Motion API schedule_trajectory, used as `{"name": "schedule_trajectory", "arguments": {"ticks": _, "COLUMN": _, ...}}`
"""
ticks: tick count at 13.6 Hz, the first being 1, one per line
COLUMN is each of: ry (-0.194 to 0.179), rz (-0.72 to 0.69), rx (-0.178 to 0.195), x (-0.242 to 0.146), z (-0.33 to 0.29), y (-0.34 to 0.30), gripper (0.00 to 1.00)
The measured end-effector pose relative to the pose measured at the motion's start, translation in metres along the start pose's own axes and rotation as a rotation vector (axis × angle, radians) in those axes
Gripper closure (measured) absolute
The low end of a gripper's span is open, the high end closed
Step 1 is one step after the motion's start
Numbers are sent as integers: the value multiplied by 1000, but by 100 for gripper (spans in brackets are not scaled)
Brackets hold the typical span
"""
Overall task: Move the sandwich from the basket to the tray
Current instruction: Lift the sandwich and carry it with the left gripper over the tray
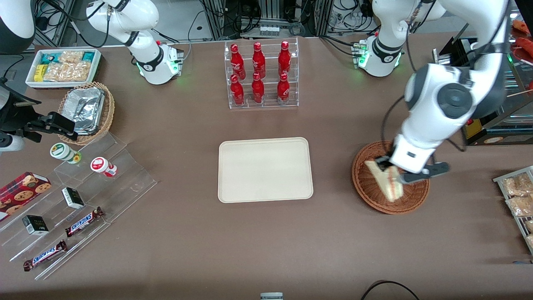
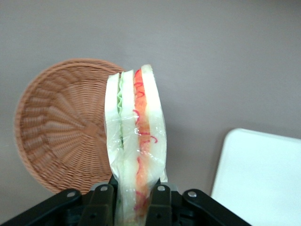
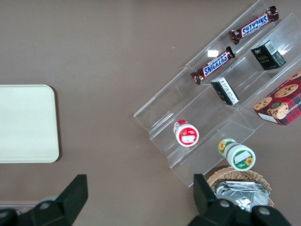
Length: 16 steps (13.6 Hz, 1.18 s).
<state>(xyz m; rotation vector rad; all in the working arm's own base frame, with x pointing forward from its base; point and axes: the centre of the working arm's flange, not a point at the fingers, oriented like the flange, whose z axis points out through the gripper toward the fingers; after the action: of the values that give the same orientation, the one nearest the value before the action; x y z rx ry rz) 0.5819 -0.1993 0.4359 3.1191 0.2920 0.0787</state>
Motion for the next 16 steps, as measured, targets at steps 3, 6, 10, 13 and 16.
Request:
{"name": "schedule_trajectory", "arguments": {"ticks": 3, "ry": 0, "rz": 86, "rx": -16, "x": -24, "z": 3, "y": 75, "gripper": 74}}
{"name": "schedule_trajectory", "arguments": {"ticks": 6, "ry": -21, "rz": 158, "rx": -16, "x": -51, "z": 21, "y": 134, "gripper": 74}}
{"name": "schedule_trajectory", "arguments": {"ticks": 10, "ry": -46, "rz": 177, "rx": -15, "x": -73, "z": 55, "y": 197, "gripper": 74}}
{"name": "schedule_trajectory", "arguments": {"ticks": 13, "ry": -67, "rz": 205, "rx": -12, "x": -95, "z": 89, "y": 244, "gripper": 74}}
{"name": "schedule_trajectory", "arguments": {"ticks": 16, "ry": -86, "rz": 242, "rx": -7, "x": -119, "z": 129, "y": 283, "gripper": 74}}
